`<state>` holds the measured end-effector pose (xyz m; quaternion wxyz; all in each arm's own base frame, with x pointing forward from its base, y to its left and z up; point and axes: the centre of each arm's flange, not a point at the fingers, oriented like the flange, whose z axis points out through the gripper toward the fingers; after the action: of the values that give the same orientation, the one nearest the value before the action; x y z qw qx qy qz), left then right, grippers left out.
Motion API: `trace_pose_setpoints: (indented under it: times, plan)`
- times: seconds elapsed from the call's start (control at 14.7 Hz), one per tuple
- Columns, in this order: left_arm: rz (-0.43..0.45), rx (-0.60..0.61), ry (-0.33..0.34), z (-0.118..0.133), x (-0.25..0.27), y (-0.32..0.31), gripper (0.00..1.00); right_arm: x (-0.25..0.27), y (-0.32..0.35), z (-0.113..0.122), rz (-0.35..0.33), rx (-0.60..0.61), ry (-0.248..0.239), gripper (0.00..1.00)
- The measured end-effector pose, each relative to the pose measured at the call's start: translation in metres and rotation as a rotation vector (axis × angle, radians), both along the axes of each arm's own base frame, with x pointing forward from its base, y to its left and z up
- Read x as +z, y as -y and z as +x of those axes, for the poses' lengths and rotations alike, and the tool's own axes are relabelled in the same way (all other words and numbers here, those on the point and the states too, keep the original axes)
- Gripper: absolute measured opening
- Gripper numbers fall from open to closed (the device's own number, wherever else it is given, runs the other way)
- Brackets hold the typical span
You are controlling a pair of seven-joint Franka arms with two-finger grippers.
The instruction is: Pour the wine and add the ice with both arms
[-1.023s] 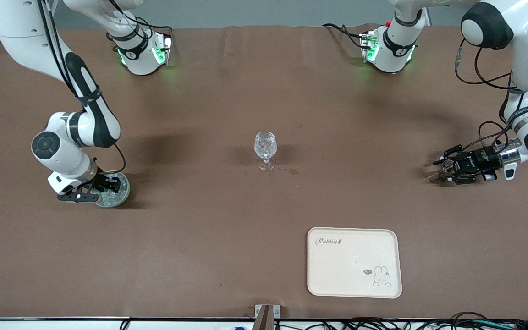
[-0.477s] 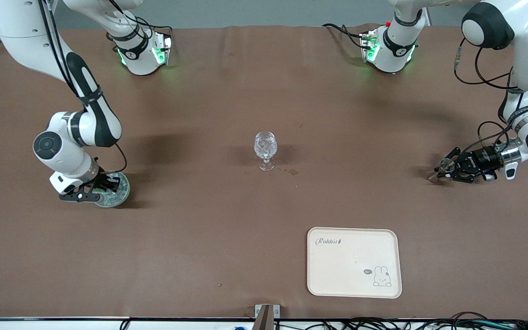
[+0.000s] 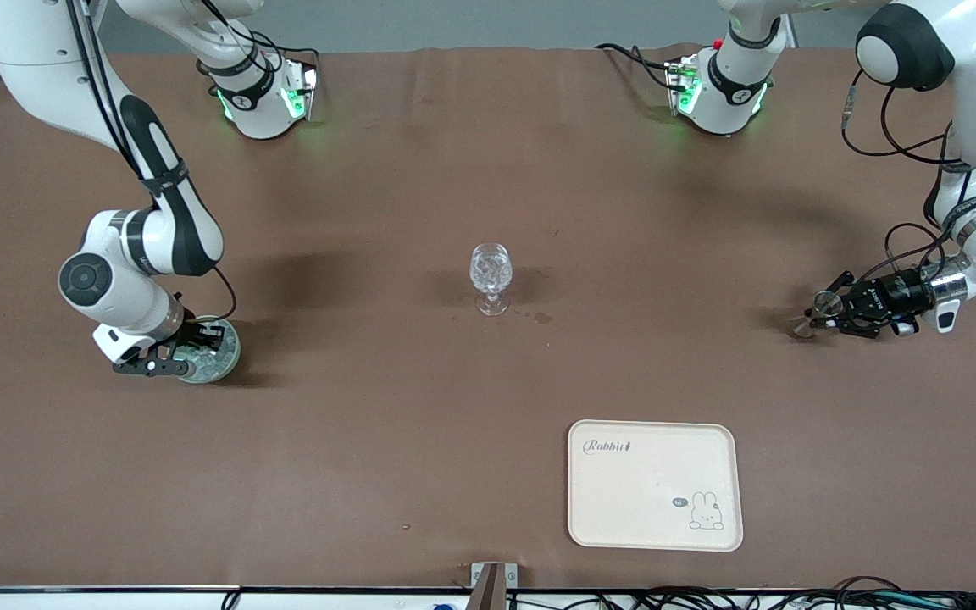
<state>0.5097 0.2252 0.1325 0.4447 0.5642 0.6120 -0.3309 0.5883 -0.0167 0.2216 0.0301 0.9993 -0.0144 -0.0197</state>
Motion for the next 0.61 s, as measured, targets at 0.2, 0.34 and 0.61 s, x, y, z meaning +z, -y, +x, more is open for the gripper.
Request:
trace_pose_setpoints:
  times: [0.2,0.34,0.61]
  plan:
    - [-0.024,0.008,-0.002,-0.001,0.001,0.0,0.22,0.037,-0.001,0.022,0.005,-0.009,-0.009,0.27]
    - [-0.062,0.017,-0.002,-0.004,-0.001,0.001,0.22,0.064,0.0,0.032,0.006,-0.013,-0.002,0.27]
    - [-0.101,0.029,-0.01,-0.009,-0.007,0.001,0.22,0.148,0.006,0.049,0.007,-0.027,0.027,0.27]
